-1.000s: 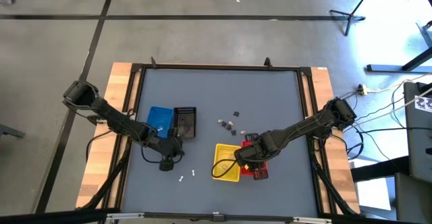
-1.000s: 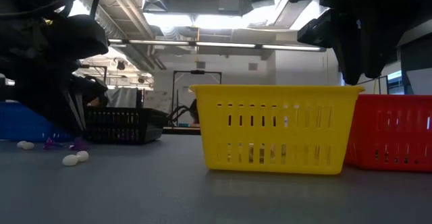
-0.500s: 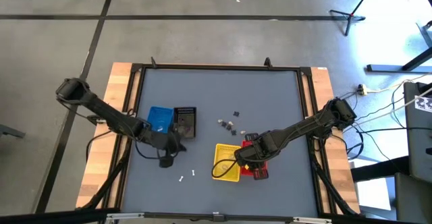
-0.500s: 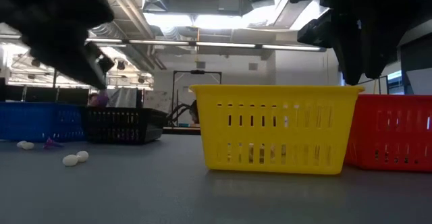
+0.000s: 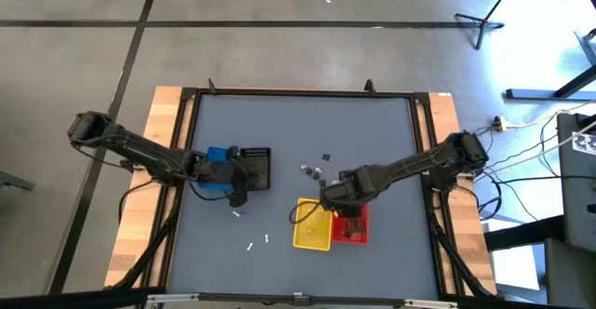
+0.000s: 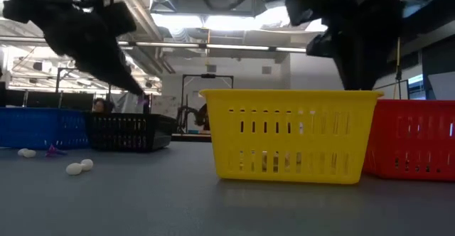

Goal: Sort Halloween decoration
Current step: Put the witch hat toy into the black bin, then put the skull toy into the yellow bin

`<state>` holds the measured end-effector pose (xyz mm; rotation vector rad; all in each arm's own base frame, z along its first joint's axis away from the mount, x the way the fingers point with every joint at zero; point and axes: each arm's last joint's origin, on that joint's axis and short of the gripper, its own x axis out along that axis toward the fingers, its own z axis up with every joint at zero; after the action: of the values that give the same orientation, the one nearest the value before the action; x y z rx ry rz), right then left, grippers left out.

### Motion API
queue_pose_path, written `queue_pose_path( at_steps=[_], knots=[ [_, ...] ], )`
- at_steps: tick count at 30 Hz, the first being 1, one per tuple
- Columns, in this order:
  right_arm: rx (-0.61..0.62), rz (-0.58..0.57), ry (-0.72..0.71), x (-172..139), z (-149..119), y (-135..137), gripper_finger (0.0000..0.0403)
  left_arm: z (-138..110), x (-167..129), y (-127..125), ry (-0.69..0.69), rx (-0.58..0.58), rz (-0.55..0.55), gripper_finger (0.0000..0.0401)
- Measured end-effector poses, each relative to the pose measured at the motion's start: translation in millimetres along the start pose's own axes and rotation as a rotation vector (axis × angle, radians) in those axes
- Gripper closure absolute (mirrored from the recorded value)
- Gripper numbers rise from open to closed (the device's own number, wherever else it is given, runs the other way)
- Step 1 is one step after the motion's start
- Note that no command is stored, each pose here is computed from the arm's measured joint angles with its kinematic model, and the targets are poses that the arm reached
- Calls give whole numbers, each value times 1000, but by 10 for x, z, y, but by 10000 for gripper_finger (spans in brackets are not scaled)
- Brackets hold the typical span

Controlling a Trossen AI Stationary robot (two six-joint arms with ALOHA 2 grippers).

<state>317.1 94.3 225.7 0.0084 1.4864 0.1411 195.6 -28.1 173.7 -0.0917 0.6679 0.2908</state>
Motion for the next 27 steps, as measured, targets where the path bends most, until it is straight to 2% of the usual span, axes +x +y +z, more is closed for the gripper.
queue_pose_path(
  at_steps=[3,11,19,27],
  knots=[
    [40,-3,-4,-10,25,-132,290,-28,21,85,39,-2,67,401],
    [77,-30,-23,-42,74,-510,290,-12,47,166,45,-30,98,401],
    [144,-59,-194,-91,230,-858,290,-1,63,206,51,-68,91,401],
    [178,-68,-338,-116,340,-1040,290,-1,64,204,55,-72,75,348]
  ],
)
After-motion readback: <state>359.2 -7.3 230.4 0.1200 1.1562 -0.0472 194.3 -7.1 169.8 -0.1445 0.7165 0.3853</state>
